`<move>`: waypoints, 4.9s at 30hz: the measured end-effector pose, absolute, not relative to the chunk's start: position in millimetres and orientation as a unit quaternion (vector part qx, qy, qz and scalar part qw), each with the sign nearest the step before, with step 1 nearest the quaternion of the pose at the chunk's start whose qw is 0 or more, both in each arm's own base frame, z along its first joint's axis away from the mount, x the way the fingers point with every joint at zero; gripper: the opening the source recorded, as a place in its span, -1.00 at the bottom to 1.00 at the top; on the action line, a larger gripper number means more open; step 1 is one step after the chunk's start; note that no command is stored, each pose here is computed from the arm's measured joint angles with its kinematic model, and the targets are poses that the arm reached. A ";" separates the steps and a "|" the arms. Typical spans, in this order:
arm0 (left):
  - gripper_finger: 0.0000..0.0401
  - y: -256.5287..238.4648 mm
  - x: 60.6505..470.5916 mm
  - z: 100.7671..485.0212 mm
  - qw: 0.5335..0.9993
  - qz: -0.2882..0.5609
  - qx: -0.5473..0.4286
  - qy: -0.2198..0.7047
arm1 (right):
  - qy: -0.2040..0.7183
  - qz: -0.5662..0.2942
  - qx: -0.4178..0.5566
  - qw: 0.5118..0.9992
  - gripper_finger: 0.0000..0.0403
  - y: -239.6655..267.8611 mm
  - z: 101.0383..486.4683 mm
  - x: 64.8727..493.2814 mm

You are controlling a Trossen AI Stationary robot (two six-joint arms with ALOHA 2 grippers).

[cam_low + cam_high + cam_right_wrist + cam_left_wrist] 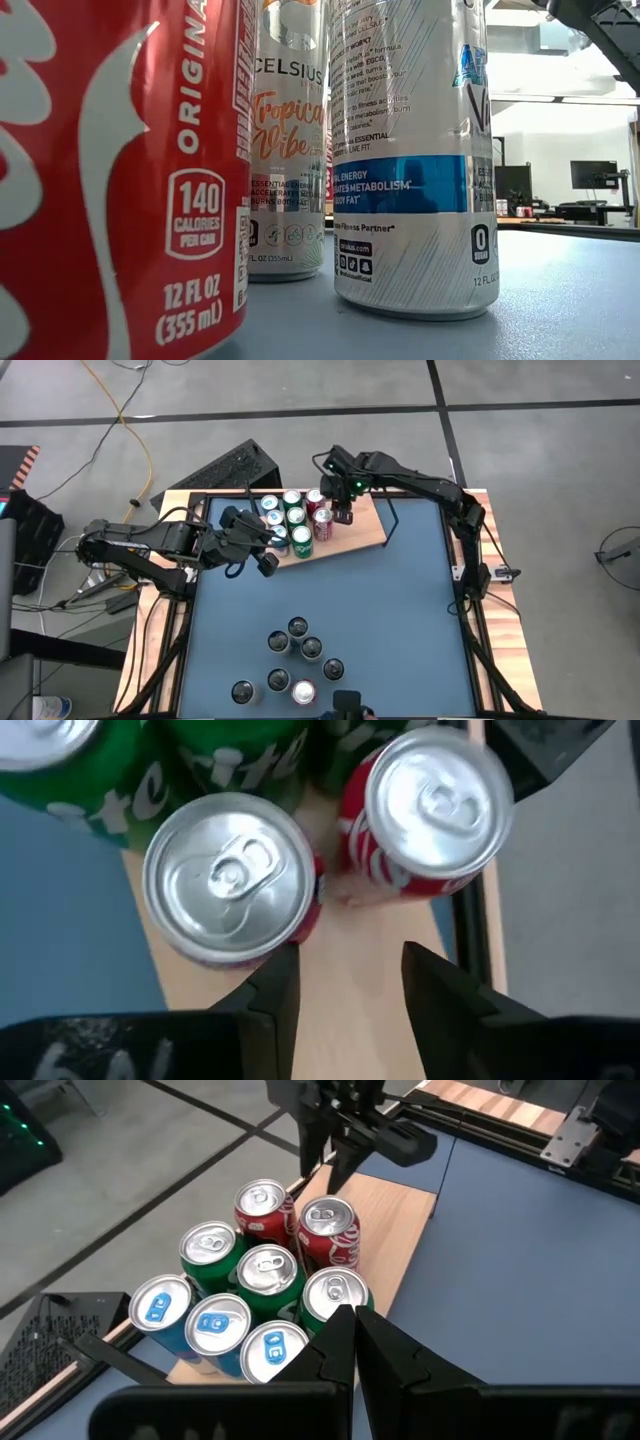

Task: Place canned beverage on shelf
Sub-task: Put the top red soda can on the shelf aligned with the other red soda can

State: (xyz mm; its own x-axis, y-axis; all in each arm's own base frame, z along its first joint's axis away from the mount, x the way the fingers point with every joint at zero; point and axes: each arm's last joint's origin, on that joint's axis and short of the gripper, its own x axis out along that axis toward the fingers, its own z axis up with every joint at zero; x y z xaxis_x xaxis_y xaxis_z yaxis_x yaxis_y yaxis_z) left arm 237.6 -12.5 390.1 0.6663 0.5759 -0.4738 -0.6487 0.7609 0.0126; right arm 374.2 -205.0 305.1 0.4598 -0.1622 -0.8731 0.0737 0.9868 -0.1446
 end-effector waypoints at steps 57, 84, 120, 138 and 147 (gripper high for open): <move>-1.00 -13.8 238.0 389.9 0.911 0.328 -0.103 0.229 | 0.524 -0.020 -0.151 0.838 -0.68 -136.4 318.0 392.4; -1.00 -13.7 237.9 389.8 0.911 0.327 -0.097 0.231 | 0.568 0.005 -0.312 0.761 -0.68 -130.6 300.0 391.2; -1.00 -13.6 237.9 389.9 0.912 0.326 -0.084 0.235 | 0.601 0.078 -0.390 0.694 -1.00 -103.3 295.7 390.1; -1.00 -12.9 237.6 390.2 0.909 0.337 -0.079 0.230 | 0.575 0.020 -0.380 0.724 -1.00 -99.9 339.5 363.0; -1.00 -13.1 237.9 390.4 0.910 0.336 -0.087 0.228 | 0.606 0.014 -0.004 0.795 -0.73 -99.0 347.9 324.5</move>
